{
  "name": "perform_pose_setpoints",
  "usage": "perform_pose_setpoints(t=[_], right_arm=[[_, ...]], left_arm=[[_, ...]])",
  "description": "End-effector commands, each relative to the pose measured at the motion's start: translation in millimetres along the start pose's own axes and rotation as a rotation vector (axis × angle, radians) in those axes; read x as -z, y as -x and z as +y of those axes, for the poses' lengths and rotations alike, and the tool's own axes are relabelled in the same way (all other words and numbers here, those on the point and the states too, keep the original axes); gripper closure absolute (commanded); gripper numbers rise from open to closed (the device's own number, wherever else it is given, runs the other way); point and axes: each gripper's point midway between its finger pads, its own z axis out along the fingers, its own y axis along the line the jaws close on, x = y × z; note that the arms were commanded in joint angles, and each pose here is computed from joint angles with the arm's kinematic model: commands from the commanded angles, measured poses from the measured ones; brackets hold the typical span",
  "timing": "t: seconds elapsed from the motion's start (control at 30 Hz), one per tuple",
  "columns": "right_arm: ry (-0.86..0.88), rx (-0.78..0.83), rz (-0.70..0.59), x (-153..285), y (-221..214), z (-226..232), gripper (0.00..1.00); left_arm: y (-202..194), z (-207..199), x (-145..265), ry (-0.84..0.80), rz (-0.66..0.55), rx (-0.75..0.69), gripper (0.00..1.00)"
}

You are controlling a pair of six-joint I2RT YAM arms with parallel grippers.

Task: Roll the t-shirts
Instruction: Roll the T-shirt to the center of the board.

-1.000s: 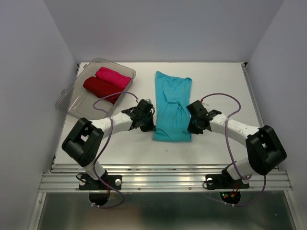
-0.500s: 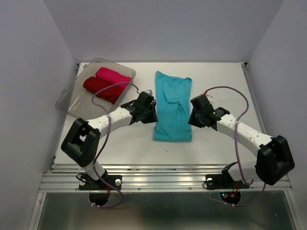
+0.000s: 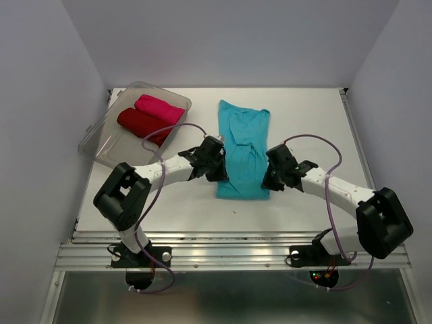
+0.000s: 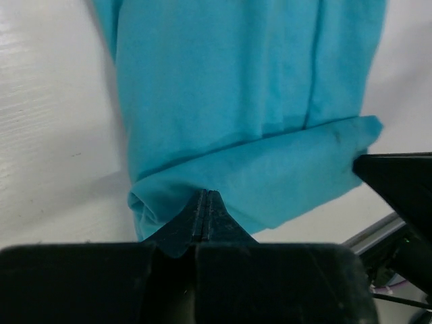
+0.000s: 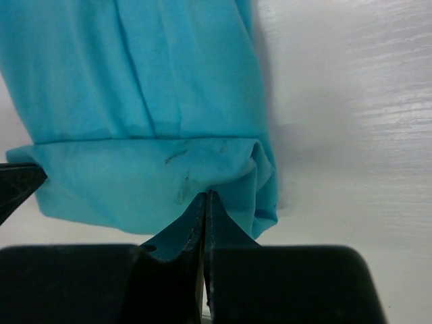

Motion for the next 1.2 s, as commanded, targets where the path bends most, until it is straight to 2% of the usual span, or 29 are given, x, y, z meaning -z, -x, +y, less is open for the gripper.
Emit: perform_pose_setpoints(t=[0.0, 0.17, 0.3, 0.43, 0.63, 0.67, 0.8, 0.87, 1.03, 1.17], right_arm=[[-0.076, -0.020, -0.103, -17.8, 22.9, -5.9, 0.98], [-0.195, -0.008, -0.070, -42.1, 11.7, -29.5, 0.99], [-0.216, -0.002, -0.073, -38.3, 8.0, -38.5, 0.99], [-0.171, 0.016, -0.098, -21.7, 17.8, -28.1, 0.99], [-0.113, 0.013, -0.163, 14.5, 34.1, -17.7, 0.94], [-0.110, 0.014, -0.161, 17.6, 33.3, -18.3, 0.93], [-0.046, 0.048, -0.129, 25.5, 25.0, -12.1, 0.92], [0.024, 0.053, -0.103, 28.0, 21.0, 0.9, 0.93], [0.100, 0.059, -0.062, 20.3, 17.5, 19.8, 0.92], [0.047, 0.047, -0.045, 1.5, 13.1, 11.4, 0.91]], left_arm=[[0.1, 3.1, -14.7, 0.004, 0.020, -0.014, 1.00], [4.4, 26.1, -30.2, 0.084, 0.010, -0.014, 1.00], [17.3, 26.8, -26.1, 0.090, -0.029, -0.049, 1.00], [32.0, 18.5, -10.9, 0.081, -0.077, -0.085, 1.00], [49.8, -9.0, 35.2, -0.015, -0.170, -0.104, 1.00], [45.6, -6.4, 37.5, -0.013, -0.164, -0.100, 1.00], [33.5, 0.6, 48.4, -0.015, -0.165, -0.077, 0.87], [23.4, 2.4, 50.7, -0.039, -0.153, -0.072, 0.84], [1.7, 5.7, 42.2, -0.078, -0.092, -0.051, 0.84], [-7.7, 5.6, 34.0, -0.103, -0.062, -0.040, 0.86]])
